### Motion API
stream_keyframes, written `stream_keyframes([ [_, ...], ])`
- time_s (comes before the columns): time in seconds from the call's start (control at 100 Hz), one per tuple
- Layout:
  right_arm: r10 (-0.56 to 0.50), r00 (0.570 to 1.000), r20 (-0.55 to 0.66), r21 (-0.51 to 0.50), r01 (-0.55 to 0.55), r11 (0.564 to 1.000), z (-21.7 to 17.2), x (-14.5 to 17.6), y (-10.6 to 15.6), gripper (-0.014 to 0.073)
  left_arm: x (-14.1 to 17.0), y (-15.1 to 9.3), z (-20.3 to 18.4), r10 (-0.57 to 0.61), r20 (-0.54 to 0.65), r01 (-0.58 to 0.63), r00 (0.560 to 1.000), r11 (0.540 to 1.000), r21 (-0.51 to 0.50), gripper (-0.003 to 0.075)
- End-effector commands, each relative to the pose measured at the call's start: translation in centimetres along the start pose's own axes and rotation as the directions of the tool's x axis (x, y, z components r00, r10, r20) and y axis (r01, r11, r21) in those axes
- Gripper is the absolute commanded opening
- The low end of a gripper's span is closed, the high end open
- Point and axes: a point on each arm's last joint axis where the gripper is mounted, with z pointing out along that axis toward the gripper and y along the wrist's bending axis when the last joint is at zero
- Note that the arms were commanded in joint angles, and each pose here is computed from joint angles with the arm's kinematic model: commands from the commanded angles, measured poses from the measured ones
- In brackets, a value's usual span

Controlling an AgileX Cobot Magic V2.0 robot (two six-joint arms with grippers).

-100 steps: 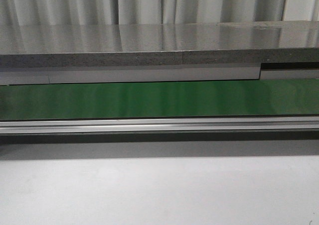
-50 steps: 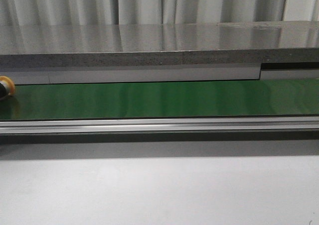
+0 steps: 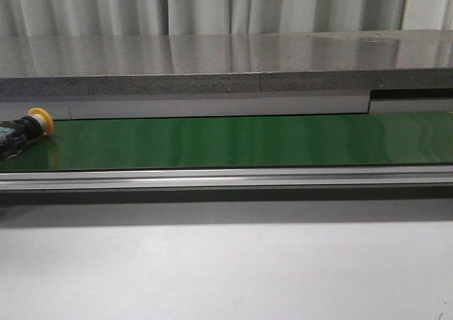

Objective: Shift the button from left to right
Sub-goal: 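Set the switch on the green belt and open the left gripper, then let the belt carry the switch toward the right gripper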

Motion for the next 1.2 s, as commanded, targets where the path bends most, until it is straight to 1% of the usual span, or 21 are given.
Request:
stream_keyframes([
  [0.0,-0.006,0.994,0.106,0.008,0.006,1.000,-0.2,-1.4,-0.1,-0.0068,-0.4,-0.9,-3.0,0.010,0.186,-0.009,0.983,1.000,-0.006,0.0495],
  [0.16,-0.006,0.994,0.106,0.008,0.006,1.000,-0.2,-1.4,-0.1,-0.0068,2.9,-2.4,-5.1,0.029,0.289,-0.032,0.957,0.999,0.008,0.0495],
  [0.27,-0.006,0.994,0.106,0.008,0.006,1.000,-0.2,-1.4,-0.1,-0.0068,5.6,-3.0,-6.6,0.035,0.370,-0.041,0.928,0.999,0.007,0.0495],
  [0.39,-0.006,0.994,0.106,0.008,0.006,1.000,-0.2,-1.4,-0.1,-0.0068,8.5,-3.3,-7.9,0.036,0.466,-0.036,0.884,0.999,-0.008,0.0495],
  [0.43,-0.006,0.994,0.106,0.008,0.006,1.000,-0.2,-1.4,-0.1,-0.0068,9.6,-3.3,-8.6,0.036,0.506,-0.032,0.862,0.999,-0.016,0.0495],
  [0.57,-0.006,0.994,0.106,0.008,0.006,1.000,-0.2,-1.4,-0.1,-0.0068,12.9,-3.4,-9.7,0.034,0.577,-0.020,0.816,0.999,-0.031,0.0495],
  [0.58,-0.006,0.994,0.106,0.008,0.006,1.000,-0.2,-1.4,-0.1,-0.0068,13.0,-3.4,-9.6,0.034,0.573,-0.020,0.819,0.999,-0.030,0.0495],
  [0.59,-0.006,0.994,0.106,0.008,0.006,1.000,-0.2,-1.4,-0.1,-0.0068,13.3,-3.4,-9.8,0.031,0.585,-0.017,0.811,0.999,-0.030,0.0495],
  [0.6,-0.006,0.994,0.106,0.008,0.006,1.000,-0.2,-1.4,-0.1,-0.0068,13.5,-3.5,-9.7,0.031,0.581,-0.017,0.814,0.999,-0.029,0.0496],
  [0.65,-0.006,0.994,0.106,0.008,0.006,1.000,-0.2,-1.4,-0.1,-0.0068,14.4,-3.5,-10.2,0.015,0.599,-0.003,0.800,1.000,-0.021,0.0495],
  [0.72,-0.006,0.994,0.106,0.008,0.006,1.000,-0.2,-1.4,-0.1,-0.0068,15.3,-3.6,-10.6,-0.013,0.620,0.020,0.784,1.000,-0.004,0.0495],
  [0.73,-0.006,0.994,0.106,0.008,0.006,1.000,-0.2,-1.4,-0.1,-0.0068,15.4,-3.6,-10.8,-0.017,0.630,0.023,0.777,1.000,-0.001,0.0495],
  [0.87,-0.006,0.994,0.106,0.008,0.006,1.000,-0.2,-1.4,-0.1,-0.0068,16.6,-3.6,-11.5,-0.025,0.665,0.031,0.746,1.000,0.002,0.0496],
  [1.0,-0.006,0.994,0.106,0.008,0.006,1.000,-0.2,-1.4,-0.1,-0.0068,17.1,-3.7,-11.4,-0.025,0.665,0.031,0.746,1.000,0.003,0.0495],
  [1.19,-0.006,0.994,0.106,0.008,0.006,1.000,-0.2,-1.4,-0.1,-0.0068,17.1,-3.7,-11.4,-0.025,0.665,0.031,0.746,1.000,0.003,0.0495],
])
